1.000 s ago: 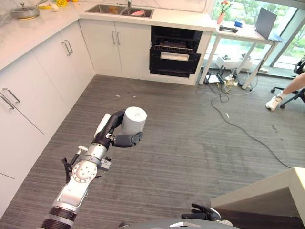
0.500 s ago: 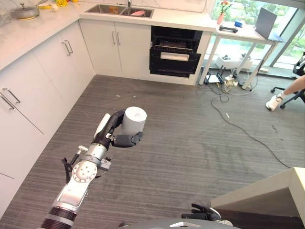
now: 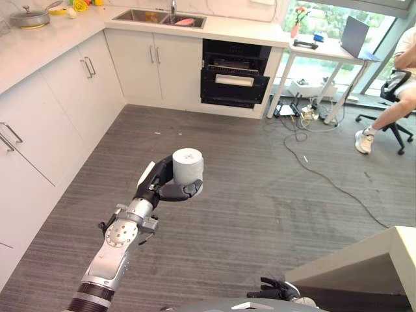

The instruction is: Place the dishes in the dishwasher.

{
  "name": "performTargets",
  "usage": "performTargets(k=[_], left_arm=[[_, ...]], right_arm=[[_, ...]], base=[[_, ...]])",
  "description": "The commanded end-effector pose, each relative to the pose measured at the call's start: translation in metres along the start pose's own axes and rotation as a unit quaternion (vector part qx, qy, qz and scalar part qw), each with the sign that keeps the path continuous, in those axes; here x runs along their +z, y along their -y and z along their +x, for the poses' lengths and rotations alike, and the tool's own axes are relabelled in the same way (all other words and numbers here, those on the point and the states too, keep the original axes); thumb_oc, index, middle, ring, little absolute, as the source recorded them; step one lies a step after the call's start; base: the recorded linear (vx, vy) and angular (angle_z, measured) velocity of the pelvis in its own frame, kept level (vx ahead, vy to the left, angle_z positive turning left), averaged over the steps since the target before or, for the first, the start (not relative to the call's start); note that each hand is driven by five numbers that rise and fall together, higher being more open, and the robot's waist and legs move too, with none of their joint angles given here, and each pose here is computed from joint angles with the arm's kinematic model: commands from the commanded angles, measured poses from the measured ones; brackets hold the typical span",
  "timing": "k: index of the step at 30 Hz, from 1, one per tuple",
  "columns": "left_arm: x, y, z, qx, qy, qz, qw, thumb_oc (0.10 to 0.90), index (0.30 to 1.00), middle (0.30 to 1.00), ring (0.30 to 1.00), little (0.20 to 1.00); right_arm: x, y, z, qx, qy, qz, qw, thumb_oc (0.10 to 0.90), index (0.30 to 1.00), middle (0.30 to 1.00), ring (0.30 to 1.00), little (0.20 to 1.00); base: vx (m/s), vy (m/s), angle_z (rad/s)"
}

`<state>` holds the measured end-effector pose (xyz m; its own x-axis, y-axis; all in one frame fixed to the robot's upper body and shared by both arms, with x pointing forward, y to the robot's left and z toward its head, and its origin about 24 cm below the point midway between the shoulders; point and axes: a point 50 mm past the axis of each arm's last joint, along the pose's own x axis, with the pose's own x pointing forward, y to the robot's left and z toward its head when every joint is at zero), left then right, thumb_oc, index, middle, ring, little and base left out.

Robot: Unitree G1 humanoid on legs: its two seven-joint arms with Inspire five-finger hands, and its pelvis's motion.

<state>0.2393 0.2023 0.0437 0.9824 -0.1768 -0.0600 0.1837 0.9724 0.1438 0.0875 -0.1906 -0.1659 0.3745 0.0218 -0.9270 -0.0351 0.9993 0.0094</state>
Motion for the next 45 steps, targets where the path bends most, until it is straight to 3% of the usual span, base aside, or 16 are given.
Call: performTargets(k=[1, 6, 10, 14, 19, 26, 31, 37, 45], left_arm=[[0.061, 0.004, 0.023, -0.014, 0.154, -0.012, 0.988, 0.4, 0.3, 0.3, 0.3, 0.3], [0.065, 0.006, 0.024, -0.014, 0.16, -0.007, 0.987, 0.4, 0.3, 0.3, 0.3, 0.3], [0.061, 0.009, 0.024, -0.013, 0.157, 0.0, 0.988, 0.4, 0.3, 0.3, 0.3, 0.3], [0.073, 0.01, 0.032, -0.022, 0.176, 0.021, 0.984, 0.4, 0.3, 0.3, 0.3, 0.3], [0.077, 0.015, 0.036, -0.028, 0.186, 0.019, 0.982, 0.4, 0.3, 0.3, 0.3, 0.3], [0.074, 0.02, 0.034, -0.02, 0.188, -0.008, 0.982, 0.4, 0.3, 0.3, 0.3, 0.3], [0.067, 0.015, 0.034, 0.001, 0.173, 0.001, 0.985, 0.4, 0.3, 0.3, 0.3, 0.3], [0.044, 0.001, 0.014, 0.035, 0.125, 0.003, 0.991, 0.4, 0.3, 0.3, 0.3, 0.3], [0.046, 0.0, 0.013, 0.02, 0.121, 0.025, 0.992, 0.4, 0.3, 0.3, 0.3, 0.3]], right_arm=[[0.048, 0.017, 0.003, -0.023, 0.067, -0.023, 0.997, 0.8, 0.9, 0.9, 0.9, 0.9], [0.084, 0.014, -0.002, -0.018, 0.148, 0.0, 0.989, 0.8, 0.9, 0.9, 0.9, 0.9], [0.139, 0.016, -0.02, -0.017, 0.266, -0.023, 0.963, 0.8, 0.9, 0.9, 0.9, 0.9], [0.159, 0.023, -0.034, -0.029, 0.32, -0.024, 0.947, 0.8, 0.9, 0.9, 0.9, 0.9], [0.145, 0.027, -0.032, -0.04, 0.299, -0.041, 0.953, 0.8, 0.9, 0.9, 0.9, 0.9], [0.12, 0.046, -0.03, -0.058, 0.267, 0.003, 0.962, 0.8, 0.9, 0.9, 0.9, 0.9], [0.132, 0.052, -0.035, -0.068, 0.281, -0.003, 0.957, 0.8, 0.9, 0.9, 0.9, 0.9], [0.146, 0.034, -0.036, -0.038, 0.306, -0.048, 0.95, 0.8, 0.9, 0.9, 0.9, 0.9], [0.128, 0.043, -0.038, -0.049, 0.287, -0.06, 0.955, 0.8, 0.9, 0.9, 0.9, 0.9]], base=[[0.1, 0.298, -0.02], [0.18, 0.353, 0.29], [0.2, 0.097, 0.32], [0.37, -0.043, 0.44], [0.41, -0.135, 0.68], [0.59, -0.238, 0.54], [0.4, -0.231, -0.56], [0.63, 0.087, -0.82], [0.6, 0.248, -0.85]])
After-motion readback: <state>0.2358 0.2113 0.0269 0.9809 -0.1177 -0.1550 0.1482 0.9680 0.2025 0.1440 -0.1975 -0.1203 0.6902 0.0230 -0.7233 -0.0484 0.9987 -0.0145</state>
